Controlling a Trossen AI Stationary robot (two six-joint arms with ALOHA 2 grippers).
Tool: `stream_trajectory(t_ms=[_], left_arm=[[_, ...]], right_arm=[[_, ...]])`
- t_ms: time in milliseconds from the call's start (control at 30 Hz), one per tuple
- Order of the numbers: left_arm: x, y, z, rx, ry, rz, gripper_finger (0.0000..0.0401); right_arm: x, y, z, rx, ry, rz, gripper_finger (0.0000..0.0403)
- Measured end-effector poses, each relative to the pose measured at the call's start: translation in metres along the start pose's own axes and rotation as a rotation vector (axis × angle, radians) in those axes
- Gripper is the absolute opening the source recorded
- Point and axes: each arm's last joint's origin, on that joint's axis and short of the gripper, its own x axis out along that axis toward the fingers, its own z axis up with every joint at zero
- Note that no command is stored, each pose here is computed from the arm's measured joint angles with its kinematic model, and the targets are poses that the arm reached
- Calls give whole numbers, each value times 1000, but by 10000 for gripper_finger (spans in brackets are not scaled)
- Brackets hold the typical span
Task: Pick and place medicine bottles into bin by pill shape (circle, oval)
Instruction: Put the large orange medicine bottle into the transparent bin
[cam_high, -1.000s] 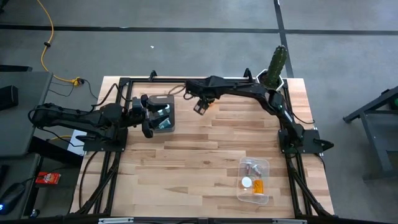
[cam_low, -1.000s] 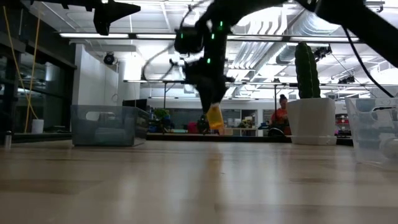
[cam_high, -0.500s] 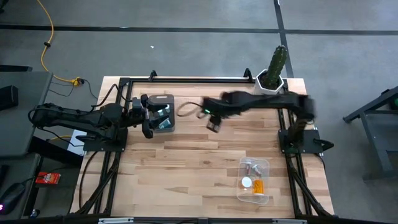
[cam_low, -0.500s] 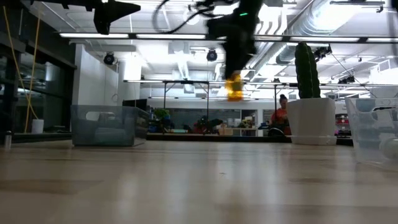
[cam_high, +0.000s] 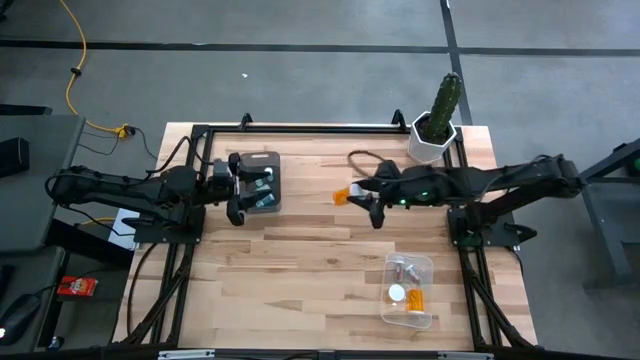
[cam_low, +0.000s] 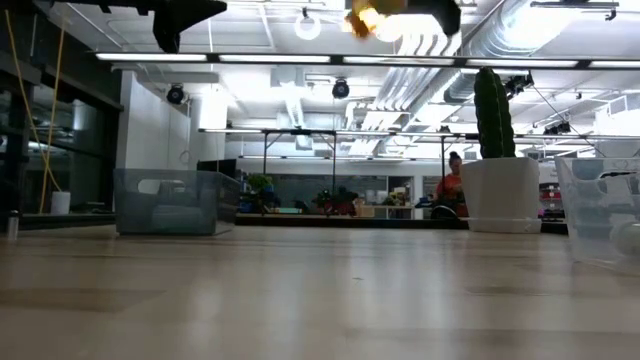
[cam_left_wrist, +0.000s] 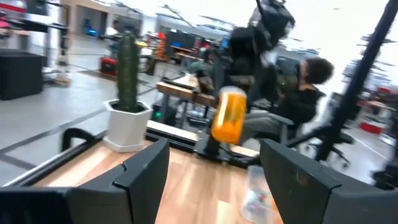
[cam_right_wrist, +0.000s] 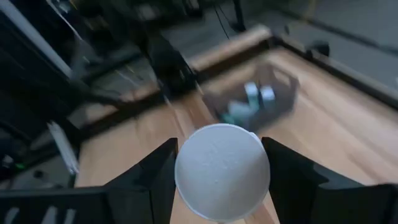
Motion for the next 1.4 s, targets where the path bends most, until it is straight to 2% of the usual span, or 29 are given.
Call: stream_trajectory(t_ms=[167,533,633,767,900,1033,1167,1300,1400], left_arm=[[0,-2,0,-12,13,-59,239],[0,-2,0,-18,14,-60,239],[0,-2,0,-18,13,-59,239],[0,-1,0,-18,11,-47,239],[0,-1,0,-18,10,-44,239],[0,-1,0,-18,10,-43,239],[0,-1,0,-18,9,-39,239],[0,-1,0,-18,10,-39,239],[0,-1,0,-18,10,-38,239]], right_arm=[[-8,1,9,-26,-74,35,186],[-6,2,7,-38,-49,73,186],[-7,3,7,-2,-38,104,186],[-8,7,2,123,41,167,186],[-16,20,-23,223,250,179,186],[-33,37,-56,319,497,111,186],[-53,56,-91,391,697,-6,186],[-67,72,-128,396,835,-163,186],[-72,75,-150,371,872,-321,186]])
